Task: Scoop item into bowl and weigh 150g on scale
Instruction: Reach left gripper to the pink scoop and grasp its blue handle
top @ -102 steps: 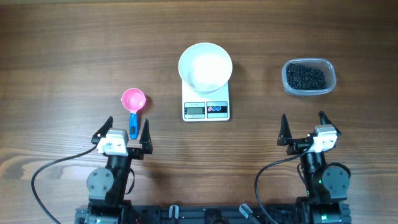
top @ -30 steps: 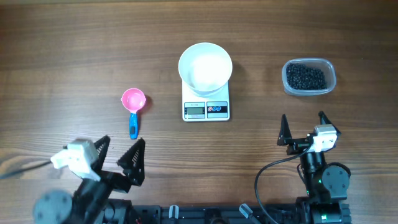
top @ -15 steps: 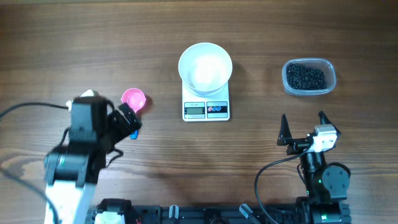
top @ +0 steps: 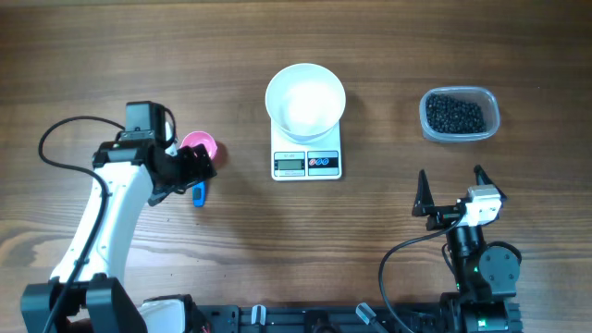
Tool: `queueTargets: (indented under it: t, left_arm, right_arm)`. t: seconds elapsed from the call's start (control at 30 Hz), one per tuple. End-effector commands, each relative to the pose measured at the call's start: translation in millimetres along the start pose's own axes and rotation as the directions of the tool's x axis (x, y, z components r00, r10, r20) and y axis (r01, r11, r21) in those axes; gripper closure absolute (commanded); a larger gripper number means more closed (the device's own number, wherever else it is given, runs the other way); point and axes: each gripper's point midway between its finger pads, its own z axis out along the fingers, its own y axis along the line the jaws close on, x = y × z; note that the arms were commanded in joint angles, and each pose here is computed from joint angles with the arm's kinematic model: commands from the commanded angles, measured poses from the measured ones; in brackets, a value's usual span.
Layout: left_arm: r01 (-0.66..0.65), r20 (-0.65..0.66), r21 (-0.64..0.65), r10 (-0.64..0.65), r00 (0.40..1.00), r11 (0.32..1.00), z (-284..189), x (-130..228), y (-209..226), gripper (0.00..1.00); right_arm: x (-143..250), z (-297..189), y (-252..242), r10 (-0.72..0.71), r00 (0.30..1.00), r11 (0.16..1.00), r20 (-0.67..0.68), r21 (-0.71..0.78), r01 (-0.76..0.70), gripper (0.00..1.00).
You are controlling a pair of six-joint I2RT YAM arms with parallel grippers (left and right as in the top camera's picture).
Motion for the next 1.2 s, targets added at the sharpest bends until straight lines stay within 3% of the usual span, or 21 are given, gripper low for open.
queueTargets:
  t: [0.0, 0.17, 0.57, 0.8, 0.9, 0.97, 1.17]
  left_arm:
    - [-0.048, -0.063, 0.090, 0.054, 0.997, 0.995, 17, 17, 2, 0.03]
    - [-0.058, -0.029, 0.198, 0.065, 0.997, 0.979, 30, 17, -6, 0.02]
    - [-0.086, -0.062, 0.197, 0.100, 0.993, 0.977, 65, 12, -2, 0.00]
    - [-0.112, -0.107, 0.229, 0.139, 0.984, 0.967, 77, 20, -5, 0.11]
    - [-0.103, -0.125, 0.247, 0.137, 0.983, 0.964, 83, 23, -7, 0.29]
    - [-0.103, -0.123, 0.247, 0.137, 0.983, 0.964, 83, 22, -7, 0.35]
    - [-0.110, -0.106, 0.249, 0.140, 0.984, 0.962, 83, 18, -8, 0.43]
  right_arm:
    - [0, 0, 2, 0.000, 1.000, 1.000, 0.001, -0.012, 0.000, 0.00]
    - [0, 0, 2, 0.000, 1.000, 1.000, 0.001, -0.012, 0.000, 0.00]
    - [0, 0, 2, 0.000, 1.000, 1.000, 0.001, -0.012, 0.000, 0.01]
    - [0, 0, 2, 0.000, 1.000, 1.000, 0.001, -0.012, 0.000, 0.01]
    - [0, 0, 2, 0.000, 1.000, 1.000, 0.001, -0.012, 0.000, 0.00]
    - [0, 0, 2, 0.000, 1.000, 1.000, 0.001, -0.012, 0.000, 0.00]
    - [0, 0, 2, 0.000, 1.000, 1.000, 0.001, -0.012, 0.000, 0.00]
